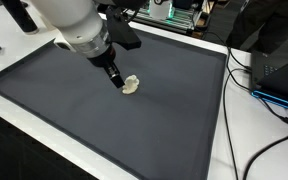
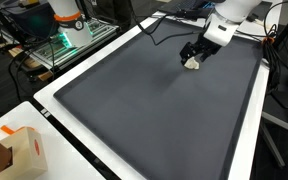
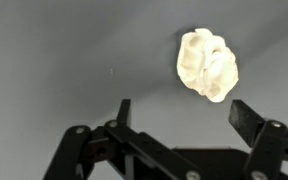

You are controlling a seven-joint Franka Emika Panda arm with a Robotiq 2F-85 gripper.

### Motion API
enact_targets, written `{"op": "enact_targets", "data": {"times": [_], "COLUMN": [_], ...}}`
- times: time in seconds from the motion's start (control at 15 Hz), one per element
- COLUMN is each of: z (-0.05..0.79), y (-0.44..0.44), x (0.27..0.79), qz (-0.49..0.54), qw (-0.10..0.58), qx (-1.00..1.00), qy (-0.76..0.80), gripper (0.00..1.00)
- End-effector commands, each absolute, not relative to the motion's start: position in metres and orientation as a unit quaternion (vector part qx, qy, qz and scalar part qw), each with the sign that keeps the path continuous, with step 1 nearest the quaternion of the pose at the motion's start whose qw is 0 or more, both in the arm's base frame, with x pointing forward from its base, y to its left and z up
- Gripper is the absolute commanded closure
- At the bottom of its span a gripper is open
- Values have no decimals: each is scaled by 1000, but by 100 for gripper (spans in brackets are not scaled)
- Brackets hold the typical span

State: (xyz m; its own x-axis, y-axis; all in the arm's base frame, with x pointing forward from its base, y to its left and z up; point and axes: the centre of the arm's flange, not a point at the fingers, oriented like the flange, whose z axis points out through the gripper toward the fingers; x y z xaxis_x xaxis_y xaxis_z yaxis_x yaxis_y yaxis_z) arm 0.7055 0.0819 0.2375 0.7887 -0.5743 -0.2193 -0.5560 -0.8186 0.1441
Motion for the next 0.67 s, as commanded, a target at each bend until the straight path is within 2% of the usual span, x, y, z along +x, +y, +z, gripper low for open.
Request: {"op": "enact_targets", "data": {"times": [0.0,0.6], "z": [240,237], "y": [115,209], "x": [728,707], "qz": [-108,-57], "qw": [99,233], "qx": [963,970], "qy": [-226,-48], "gripper": [0,0]}}
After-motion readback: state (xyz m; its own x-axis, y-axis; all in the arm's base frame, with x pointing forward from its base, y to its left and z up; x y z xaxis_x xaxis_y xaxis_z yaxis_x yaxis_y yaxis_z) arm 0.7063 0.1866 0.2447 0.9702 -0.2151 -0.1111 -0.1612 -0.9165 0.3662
